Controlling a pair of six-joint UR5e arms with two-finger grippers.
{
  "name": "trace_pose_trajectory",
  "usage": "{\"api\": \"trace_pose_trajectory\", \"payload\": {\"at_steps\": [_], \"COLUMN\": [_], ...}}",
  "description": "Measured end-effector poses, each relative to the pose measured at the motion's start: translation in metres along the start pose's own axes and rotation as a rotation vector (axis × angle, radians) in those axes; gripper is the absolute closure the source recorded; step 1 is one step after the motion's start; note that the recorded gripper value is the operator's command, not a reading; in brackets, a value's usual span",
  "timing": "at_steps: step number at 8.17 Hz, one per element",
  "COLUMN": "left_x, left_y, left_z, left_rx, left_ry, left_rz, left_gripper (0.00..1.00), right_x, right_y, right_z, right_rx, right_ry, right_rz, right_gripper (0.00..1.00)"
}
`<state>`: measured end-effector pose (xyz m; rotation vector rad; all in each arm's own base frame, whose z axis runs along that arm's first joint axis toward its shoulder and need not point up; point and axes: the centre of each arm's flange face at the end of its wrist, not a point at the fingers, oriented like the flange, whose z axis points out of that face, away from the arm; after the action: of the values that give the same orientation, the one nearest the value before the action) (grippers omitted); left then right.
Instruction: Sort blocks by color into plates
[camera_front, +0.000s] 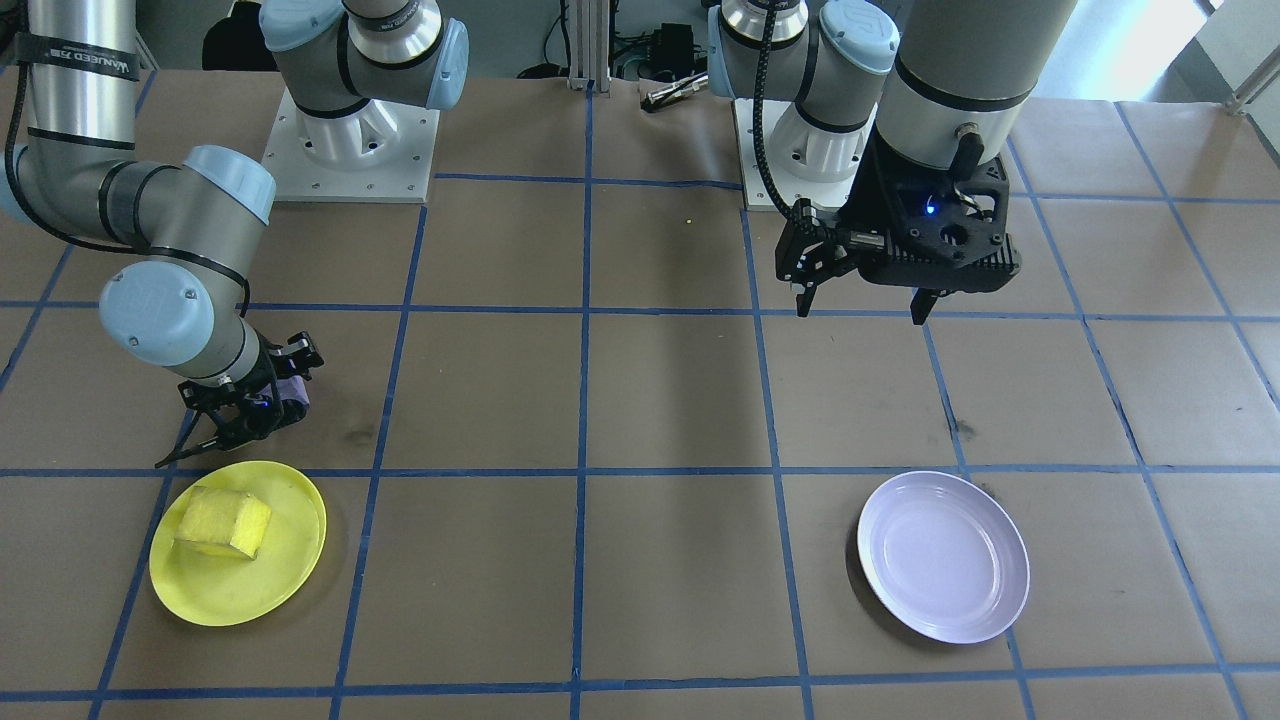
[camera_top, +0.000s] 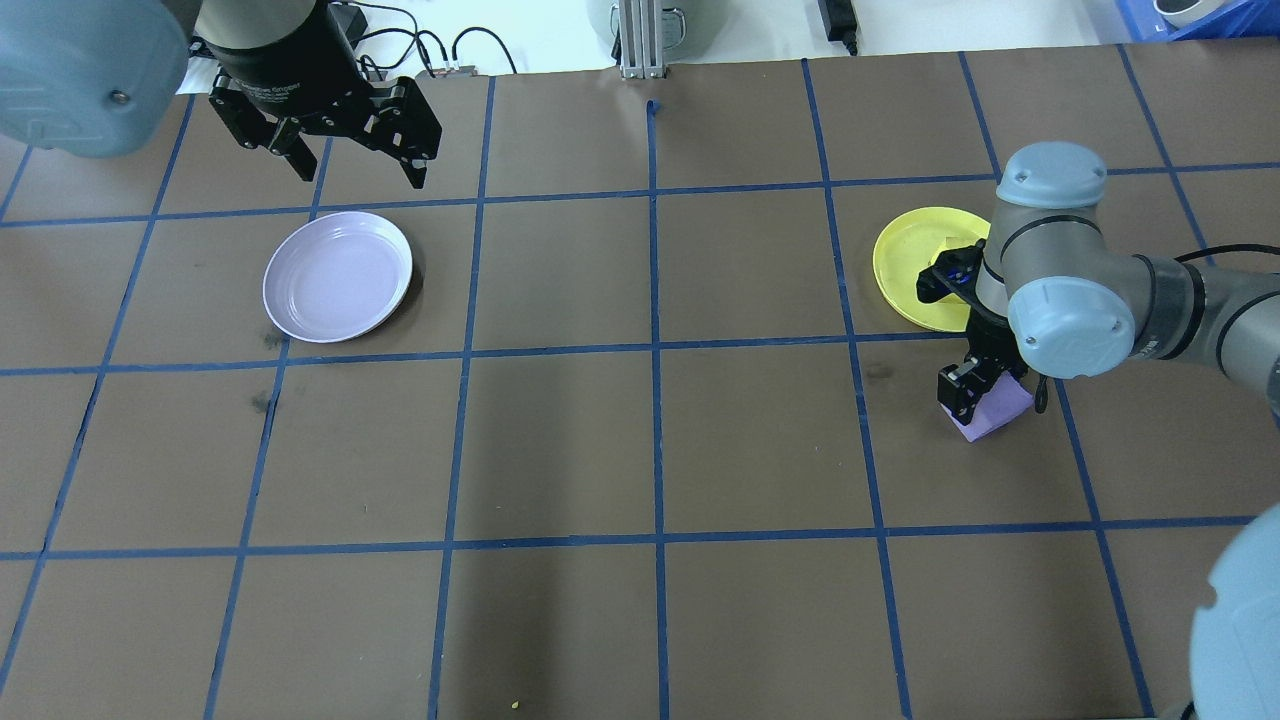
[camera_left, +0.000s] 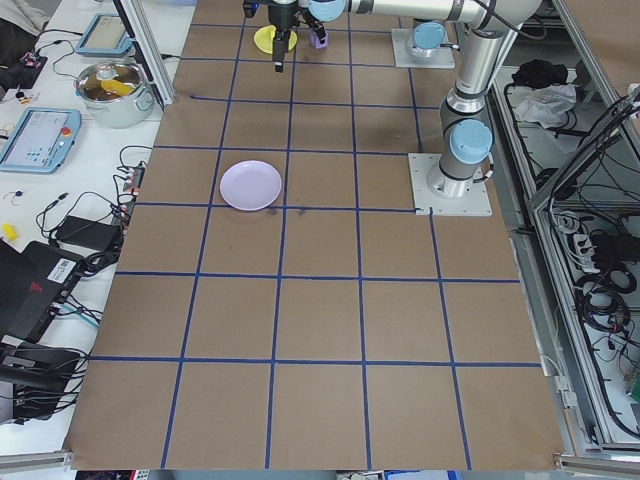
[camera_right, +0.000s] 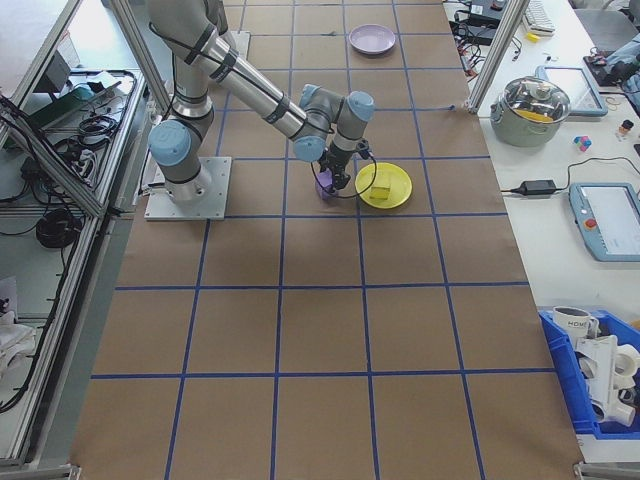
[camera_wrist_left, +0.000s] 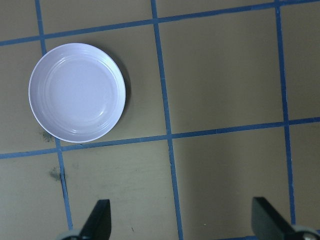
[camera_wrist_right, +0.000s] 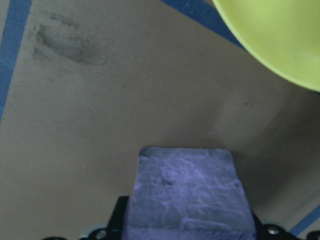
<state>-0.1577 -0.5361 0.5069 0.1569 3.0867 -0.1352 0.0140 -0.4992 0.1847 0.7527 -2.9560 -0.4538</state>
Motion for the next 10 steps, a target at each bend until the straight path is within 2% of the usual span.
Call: {"api": "trace_pose_trajectory", "payload": {"at_steps": [3,5,8,10], "left_x": [0.0,0.0,0.0,0.0], "left_y": [0.001,0.003,0.002,0.001], "left_z": [-0.001,-0.005,-0.005,-0.002], "left_rx": [0.002,0.009,0.008,0.003], "left_ry": [0.0,0.0,-0.001,-0.001], "left_rz": [0.0,0.0,0.0,0.0], "left_gripper": [0.0,0.0,0.0,0.0], "right_x": [-0.004,-0.036,-0.122,-0.193], "right_y": [-0.004,-0.025,-0.059,-0.075], "right_z": [-0.008,-0.03,-0.06,-0.075], "right_rx": [0.02,0.08,0.116,0.152], "right_ry": [0.0,-0.036,-0.059,-0.118], "right_rz": [0.084,0.175,0.289,0.332], "right_gripper": [0.67,0.66,0.65,0.62]}}
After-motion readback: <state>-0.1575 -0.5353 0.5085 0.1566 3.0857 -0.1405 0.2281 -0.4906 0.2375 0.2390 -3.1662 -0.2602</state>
